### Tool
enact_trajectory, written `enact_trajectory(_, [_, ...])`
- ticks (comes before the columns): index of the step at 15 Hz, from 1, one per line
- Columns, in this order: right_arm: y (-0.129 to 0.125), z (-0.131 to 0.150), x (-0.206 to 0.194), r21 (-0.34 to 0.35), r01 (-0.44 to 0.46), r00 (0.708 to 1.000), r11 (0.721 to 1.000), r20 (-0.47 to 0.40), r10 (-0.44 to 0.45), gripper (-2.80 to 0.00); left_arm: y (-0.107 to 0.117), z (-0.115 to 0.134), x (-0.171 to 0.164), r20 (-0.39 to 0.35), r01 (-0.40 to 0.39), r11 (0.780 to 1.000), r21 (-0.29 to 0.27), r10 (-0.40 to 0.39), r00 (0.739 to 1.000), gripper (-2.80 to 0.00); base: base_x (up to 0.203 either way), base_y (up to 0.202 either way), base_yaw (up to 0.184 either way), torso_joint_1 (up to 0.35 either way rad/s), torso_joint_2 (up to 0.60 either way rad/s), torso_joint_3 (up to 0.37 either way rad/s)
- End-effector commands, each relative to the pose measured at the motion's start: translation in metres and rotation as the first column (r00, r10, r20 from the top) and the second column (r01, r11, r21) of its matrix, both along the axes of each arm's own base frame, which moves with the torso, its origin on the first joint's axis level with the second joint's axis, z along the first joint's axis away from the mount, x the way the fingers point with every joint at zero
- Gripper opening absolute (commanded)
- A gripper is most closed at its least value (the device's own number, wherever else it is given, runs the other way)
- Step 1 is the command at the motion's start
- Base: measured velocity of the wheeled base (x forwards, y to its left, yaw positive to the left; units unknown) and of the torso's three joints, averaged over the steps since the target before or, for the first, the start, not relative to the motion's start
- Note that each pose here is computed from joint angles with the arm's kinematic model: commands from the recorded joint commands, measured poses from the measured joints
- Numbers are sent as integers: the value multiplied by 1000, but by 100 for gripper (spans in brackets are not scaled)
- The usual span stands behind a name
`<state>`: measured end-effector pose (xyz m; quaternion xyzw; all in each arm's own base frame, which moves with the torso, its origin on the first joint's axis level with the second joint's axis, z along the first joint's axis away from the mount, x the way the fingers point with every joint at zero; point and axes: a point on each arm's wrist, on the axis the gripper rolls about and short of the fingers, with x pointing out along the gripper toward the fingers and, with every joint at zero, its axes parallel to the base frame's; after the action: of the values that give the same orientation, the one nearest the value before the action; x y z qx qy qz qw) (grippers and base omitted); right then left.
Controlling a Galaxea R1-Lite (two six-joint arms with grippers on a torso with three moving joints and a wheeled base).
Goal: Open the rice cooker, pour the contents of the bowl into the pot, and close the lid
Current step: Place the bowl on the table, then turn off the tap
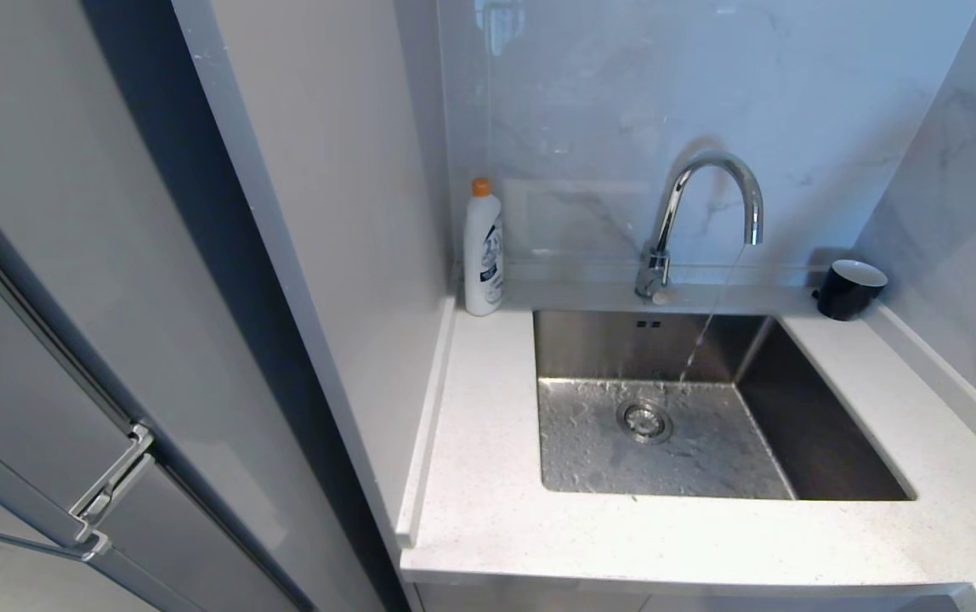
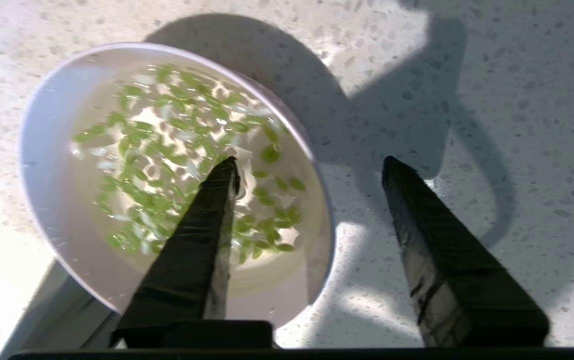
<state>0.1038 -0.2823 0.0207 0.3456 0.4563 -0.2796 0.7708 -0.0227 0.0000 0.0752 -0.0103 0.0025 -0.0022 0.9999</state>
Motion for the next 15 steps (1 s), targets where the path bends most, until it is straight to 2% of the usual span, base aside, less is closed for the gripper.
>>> enact_trajectory(1, [2,12,-1,-18,3,999,1000,45,-3,0,0,0,0,-1,0,1000,-1,0,1000,-280,0,0,0,0,0,0])
enact_trajectory(6, [25,61,-7,-40,1,991,999,132,4,0,0,0,0,-1,0,1000,-1,0,1000,-280,0,0,0,0,0,0])
enact_trajectory(9, [44,100,-12,-98,-20,977,995,211,41,0,0,0,0,-1,0,1000,-1,0,1000,-280,0,0,0,0,0,0])
enact_trajectory(12, [72,137,-11,-107,-94,941,990,316,124,0,0,0,0,-1,0,1000,-1,0,1000,-280,0,0,0,0,0,0])
enact_trajectory(15, [110,163,0,-116,-230,889,966,379,257,0,0,0,0,-1,0,1000,-1,0,1000,-280,0,0,0,0,0,0])
